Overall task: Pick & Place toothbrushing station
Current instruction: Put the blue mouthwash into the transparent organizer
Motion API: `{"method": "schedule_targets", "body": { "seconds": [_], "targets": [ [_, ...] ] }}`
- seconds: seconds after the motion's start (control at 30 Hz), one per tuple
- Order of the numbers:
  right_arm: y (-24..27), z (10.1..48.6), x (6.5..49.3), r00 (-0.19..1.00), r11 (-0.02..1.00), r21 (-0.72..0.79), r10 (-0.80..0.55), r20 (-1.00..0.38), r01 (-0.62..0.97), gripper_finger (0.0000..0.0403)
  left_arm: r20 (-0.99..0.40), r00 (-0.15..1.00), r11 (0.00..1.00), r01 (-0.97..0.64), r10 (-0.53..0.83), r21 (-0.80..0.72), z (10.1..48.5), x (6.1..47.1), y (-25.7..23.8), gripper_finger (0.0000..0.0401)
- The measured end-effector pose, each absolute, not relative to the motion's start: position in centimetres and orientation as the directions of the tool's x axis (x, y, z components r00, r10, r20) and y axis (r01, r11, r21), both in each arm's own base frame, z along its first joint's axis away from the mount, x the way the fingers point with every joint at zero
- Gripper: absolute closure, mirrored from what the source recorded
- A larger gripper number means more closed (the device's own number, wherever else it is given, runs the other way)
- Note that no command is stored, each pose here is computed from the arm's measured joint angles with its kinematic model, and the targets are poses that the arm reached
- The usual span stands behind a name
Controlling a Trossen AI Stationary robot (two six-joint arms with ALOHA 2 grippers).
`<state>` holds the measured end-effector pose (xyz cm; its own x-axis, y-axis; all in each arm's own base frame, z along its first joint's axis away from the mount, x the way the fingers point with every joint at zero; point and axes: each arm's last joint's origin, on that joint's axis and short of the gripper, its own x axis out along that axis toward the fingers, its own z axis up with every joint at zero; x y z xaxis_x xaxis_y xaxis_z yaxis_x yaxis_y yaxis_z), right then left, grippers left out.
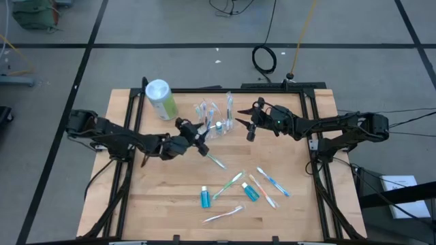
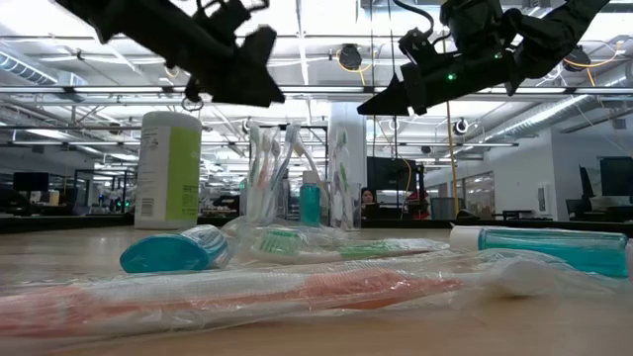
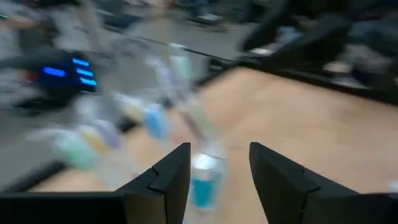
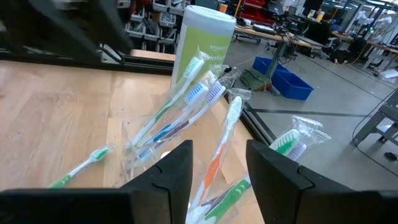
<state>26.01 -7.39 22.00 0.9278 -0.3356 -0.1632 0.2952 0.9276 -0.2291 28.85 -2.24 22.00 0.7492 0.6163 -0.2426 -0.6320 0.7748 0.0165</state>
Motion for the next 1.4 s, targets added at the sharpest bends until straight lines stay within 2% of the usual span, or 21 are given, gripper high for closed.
{"method": "schedule_targets", "body": {
  "seconds": [0.2, 0.3, 0.47, 0.63, 0.77, 0.9, 1.07, 1.2, 1.4],
  "targets": [
    [-7.4, 22.0, 26.0, 0.928, 0.928, -0.229, -0.335, -0.163, 0.295, 0.0261, -0.34, 0.861, 0.878, -0.45, 0.378, -0.165, 21.9, 28.7, -3.3, 0.0231],
    [-7.4, 22.0, 26.0, 0.928, 0.928, -0.229, -0.335, -0.163, 0.295, 0.0261, -0.385, 0.885, 0.871, -0.388, 0.261, -0.301, 21.3, 28.8, -4.2, 0.0231],
    [-7.4, 22.1, 26.0, 0.93, 0.927, -0.228, -0.336, -0.15, 0.298, 0.0261, -0.445, 0.891, 0.787, -0.341, 0.096, -0.513, 20.8, 29.0, -6.0, 0.0231],
    [-7.4, 22.1, 26.0, 0.93, 0.934, -0.184, -0.335, -0.149, 0.307, 0.0261, -0.628, 0.778, 0.697, -0.44, -0.019, -0.567, 18.9, 28.9, -7.9, 0.0231],
    [-7.4, 21.9, 26.0, 0.927, 0.94, -0.136, -0.334, -0.17, 0.314, 0.0261, -0.717, 0.692, 0.548, -0.567, -0.089, -0.615, 17.2, 28.8, -9.1, 0.0231],
    [-7.3, 21.7, 26.0, 0.923, 0.942, -0.13, -0.331, -0.197, 0.31, 0.0261, -0.742, 0.646, 0.408, -0.637, -0.182, -0.654, 15.6, 28.9, -11.0, 0.0231],
    [-7.3, 21.3, 25.9, 0.915, 0.944, -0.127, -0.327, -0.234, 0.305, 0.0261, -0.726, 0.647, 0.258, -0.679, -0.234, -0.688, 13.8, 29.6, -12.3, 0.0231],
    [-7.3, 21.0, 25.8, 0.909, 0.945, -0.128, -0.325, -0.262, 0.301, 0.0261, -0.748, 0.629, 0.229, -0.712, -0.212, -0.663, 12.5, 29.8, -12.2, 0.0231],
    [-7.2, 20.7, 25.7, 0.899, 0.946, -0.131, -0.322, -0.295, 0.296, 0.0261, -0.73, 0.63, 0.229, -0.694, -0.266, -0.682, 12.0, 30.2, -12.5, 0.0231]
  ]
}}
